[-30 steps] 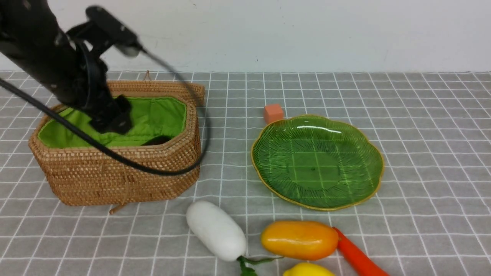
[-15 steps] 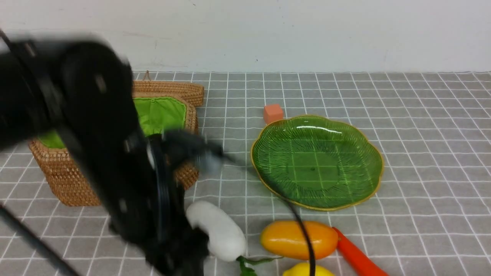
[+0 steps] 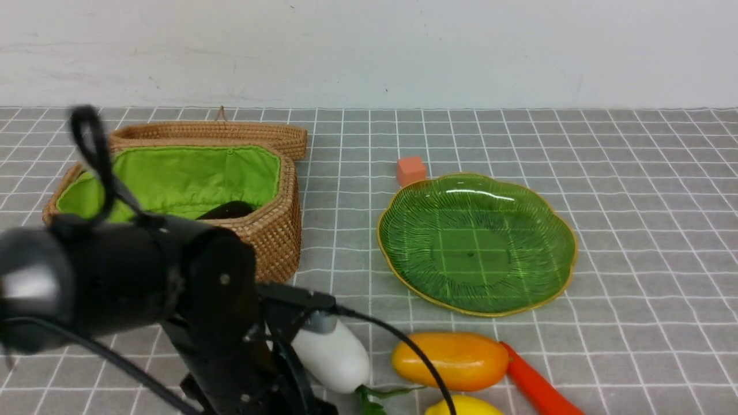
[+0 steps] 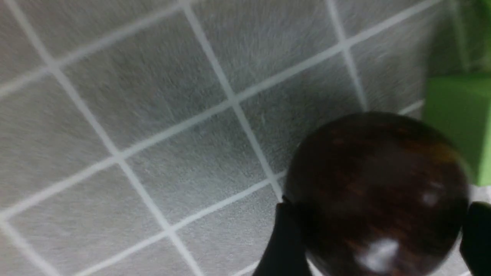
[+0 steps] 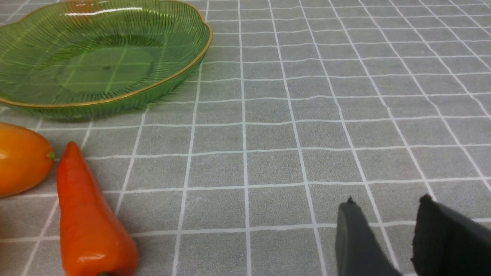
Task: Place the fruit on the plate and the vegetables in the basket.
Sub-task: Grab a mangosteen with your left arm and put it on the plate on the right
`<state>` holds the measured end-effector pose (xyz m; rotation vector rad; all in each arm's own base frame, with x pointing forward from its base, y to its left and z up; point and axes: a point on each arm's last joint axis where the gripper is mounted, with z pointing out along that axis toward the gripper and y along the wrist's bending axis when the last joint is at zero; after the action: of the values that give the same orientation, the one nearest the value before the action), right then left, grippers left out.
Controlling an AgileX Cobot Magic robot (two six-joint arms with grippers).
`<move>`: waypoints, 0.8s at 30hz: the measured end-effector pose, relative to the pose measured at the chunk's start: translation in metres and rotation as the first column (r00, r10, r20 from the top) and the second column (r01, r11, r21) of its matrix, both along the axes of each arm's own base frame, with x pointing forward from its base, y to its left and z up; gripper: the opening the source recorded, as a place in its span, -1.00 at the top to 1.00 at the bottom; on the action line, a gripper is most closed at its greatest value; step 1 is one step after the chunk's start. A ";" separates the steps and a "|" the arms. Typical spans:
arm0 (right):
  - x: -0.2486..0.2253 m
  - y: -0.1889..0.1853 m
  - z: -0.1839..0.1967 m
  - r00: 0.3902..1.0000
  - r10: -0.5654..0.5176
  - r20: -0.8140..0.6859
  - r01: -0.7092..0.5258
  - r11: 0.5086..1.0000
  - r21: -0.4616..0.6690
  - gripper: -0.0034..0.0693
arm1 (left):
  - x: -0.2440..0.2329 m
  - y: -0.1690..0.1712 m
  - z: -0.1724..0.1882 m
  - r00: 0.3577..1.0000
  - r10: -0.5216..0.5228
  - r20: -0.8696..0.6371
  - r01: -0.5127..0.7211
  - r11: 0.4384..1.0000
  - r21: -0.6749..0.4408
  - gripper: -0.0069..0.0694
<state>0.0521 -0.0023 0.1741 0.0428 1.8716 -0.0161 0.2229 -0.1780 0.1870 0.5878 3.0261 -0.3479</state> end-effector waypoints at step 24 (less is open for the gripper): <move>0.000 0.000 0.000 1.000 0.000 0.000 0.000 1.000 0.000 0.24 | 0.040 -0.022 0.139 0.940 -0.127 0.317 0.160 0.984 -0.081 -0.53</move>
<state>0.0521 -0.0023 0.1741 0.0432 1.8713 -0.0158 0.2625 -0.2002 0.3258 0.7769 2.6541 -0.3781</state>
